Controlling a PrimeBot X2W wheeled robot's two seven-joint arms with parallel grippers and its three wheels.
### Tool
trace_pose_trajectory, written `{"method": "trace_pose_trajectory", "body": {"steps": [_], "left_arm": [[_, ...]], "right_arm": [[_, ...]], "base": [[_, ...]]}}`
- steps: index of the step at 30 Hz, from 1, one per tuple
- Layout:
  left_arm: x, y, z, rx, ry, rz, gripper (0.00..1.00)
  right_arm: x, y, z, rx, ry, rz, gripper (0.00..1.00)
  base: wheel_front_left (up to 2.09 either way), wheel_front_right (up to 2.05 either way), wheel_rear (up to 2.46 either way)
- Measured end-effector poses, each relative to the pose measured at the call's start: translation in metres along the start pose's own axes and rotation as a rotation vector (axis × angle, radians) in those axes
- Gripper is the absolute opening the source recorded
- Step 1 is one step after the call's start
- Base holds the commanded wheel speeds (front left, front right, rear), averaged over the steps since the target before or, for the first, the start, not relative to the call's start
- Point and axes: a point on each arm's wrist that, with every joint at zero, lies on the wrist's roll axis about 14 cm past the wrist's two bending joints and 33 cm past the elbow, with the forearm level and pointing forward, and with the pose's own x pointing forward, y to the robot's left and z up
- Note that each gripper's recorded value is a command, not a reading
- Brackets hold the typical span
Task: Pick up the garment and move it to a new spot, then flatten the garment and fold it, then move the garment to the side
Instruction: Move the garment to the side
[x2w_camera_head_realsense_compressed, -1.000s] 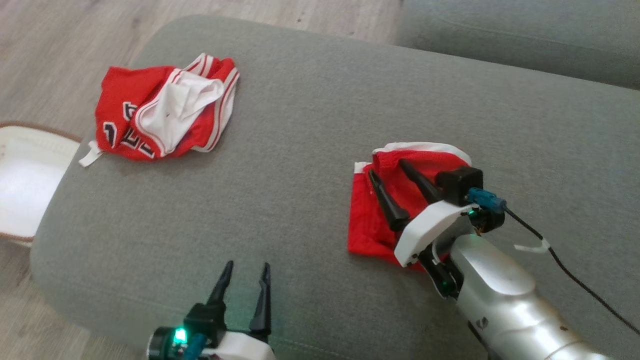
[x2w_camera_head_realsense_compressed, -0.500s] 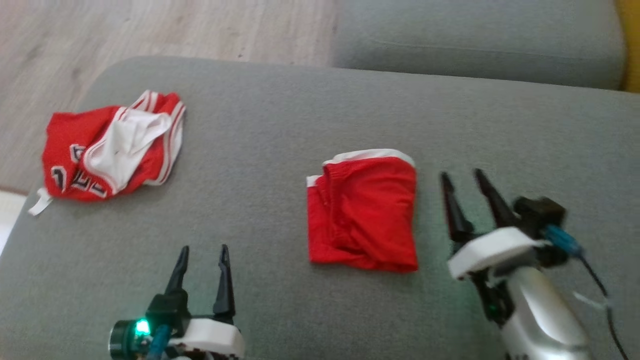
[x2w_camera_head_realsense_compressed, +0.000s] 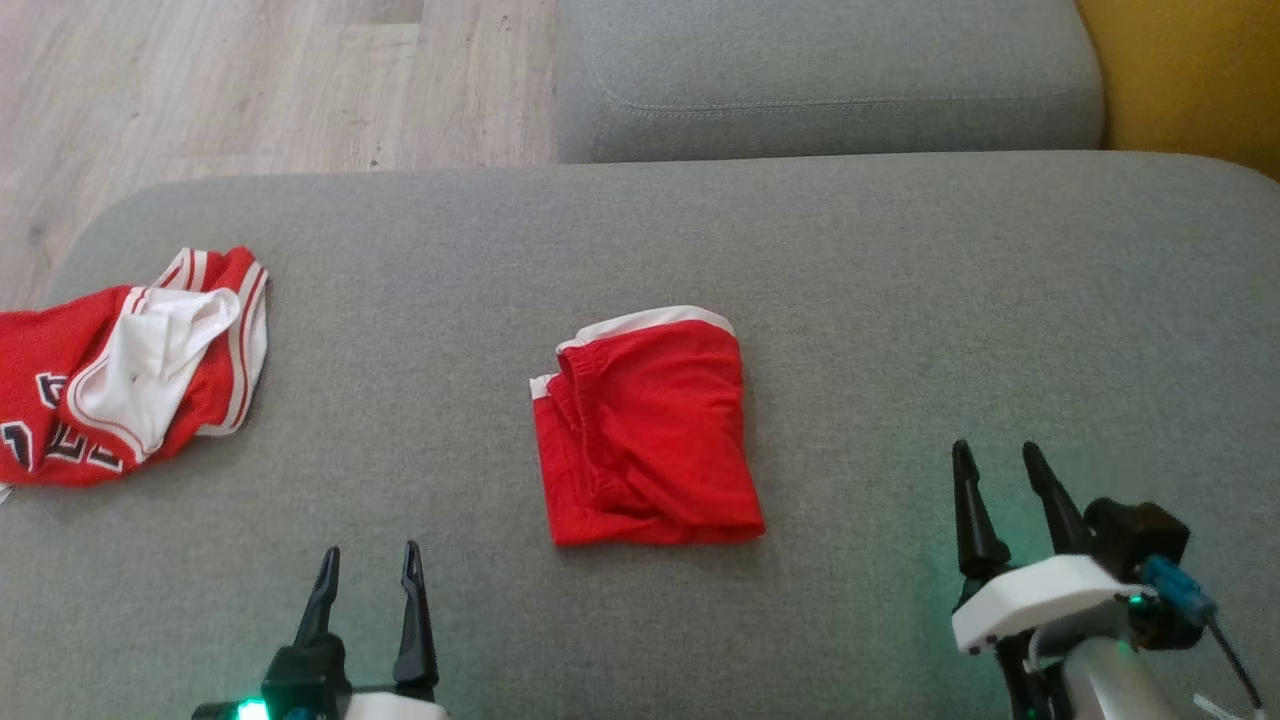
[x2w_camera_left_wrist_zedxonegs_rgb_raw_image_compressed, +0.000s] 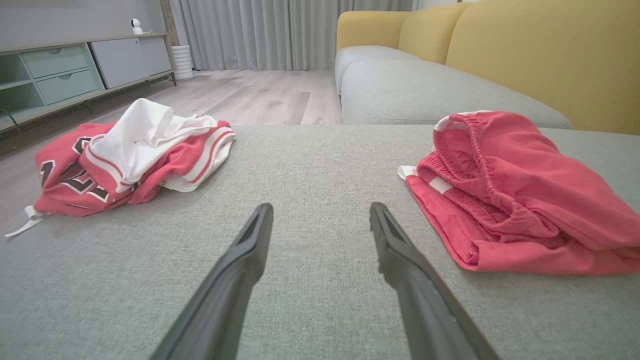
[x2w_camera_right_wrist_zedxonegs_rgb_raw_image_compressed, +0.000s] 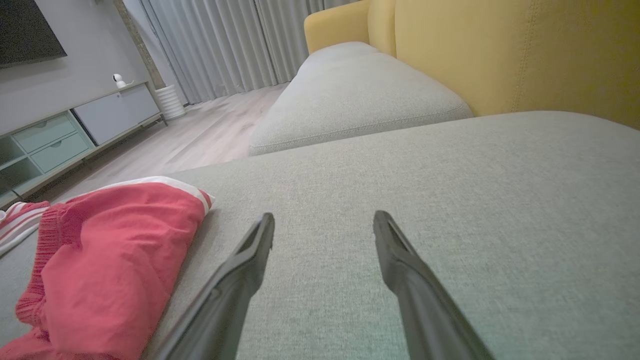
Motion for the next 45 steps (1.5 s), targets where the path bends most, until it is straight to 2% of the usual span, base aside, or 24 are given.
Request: {"method": "trace_pose_trajectory", "body": {"steps": [6, 10, 14, 19, 23, 29, 30, 31, 32, 39, 45], "left_arm": [[-0.001, -0.002, 0.000, -0.001, -0.001, -0.005, 1.00], [-0.002, -0.004, -0.001, -0.004, 0.003, -0.015, 1.00], [-0.005, -0.003, -0.007, -0.046, 0.023, -0.004, 1.00], [-0.009, -0.008, -0.015, -0.043, 0.053, -0.020, 1.00], [-0.014, -0.001, -0.022, -0.047, 0.075, 0.007, 1.00], [-0.022, 0.014, -0.033, -0.051, 0.115, 0.066, 1.00], [-0.022, 0.015, -0.034, -0.050, 0.118, 0.070, 1.00], [-0.020, 0.016, -0.033, -0.050, 0.117, 0.072, 1.00], [-0.018, 0.017, -0.032, -0.053, 0.115, 0.073, 1.00], [-0.010, 0.010, -0.029, -0.064, 0.107, 0.054, 1.00], [0.004, -0.025, -0.020, -0.061, 0.082, -0.073, 1.00]], "right_arm": [[-0.005, 0.008, -0.010, 0.008, 0.025, 0.022, 1.00], [0.001, 0.034, -0.018, 0.005, 0.058, 0.102, 1.00], [0.023, 0.069, -0.015, 0.001, 0.068, 0.209, 1.00], [0.061, 0.106, -0.014, -0.033, 0.104, 0.314, 1.00], [0.075, 0.117, -0.040, -0.068, 0.203, 0.343, 1.00], [0.073, 0.122, -0.090, -0.116, 0.366, 0.372, 1.00], [0.076, 0.124, -0.092, -0.120, 0.372, 0.378, 0.88], [0.080, 0.126, -0.091, -0.123, 0.370, 0.383, 0.33], [0.084, 0.128, -0.090, -0.124, 0.367, 0.388, 0.00], [0.092, 0.121, -0.073, -0.110, 0.312, 0.359, 0.00], [0.082, 0.092, -0.050, -0.094, 0.242, 0.288, 0.00]], "base": [[0.00, 0.00, 0.00], [0.00, 0.00, 0.00], [0.00, 0.00, 0.00], [0.00, 0.00, 0.00], [0.00, 0.00, 0.00], [0.00, 0.00, 0.00], [0.00, 0.00, 0.00], [0.00, 0.00, 0.00], [0.00, 0.00, 0.00], [0.00, 0.00, 0.00], [0.00, 0.00, 0.00]]}}
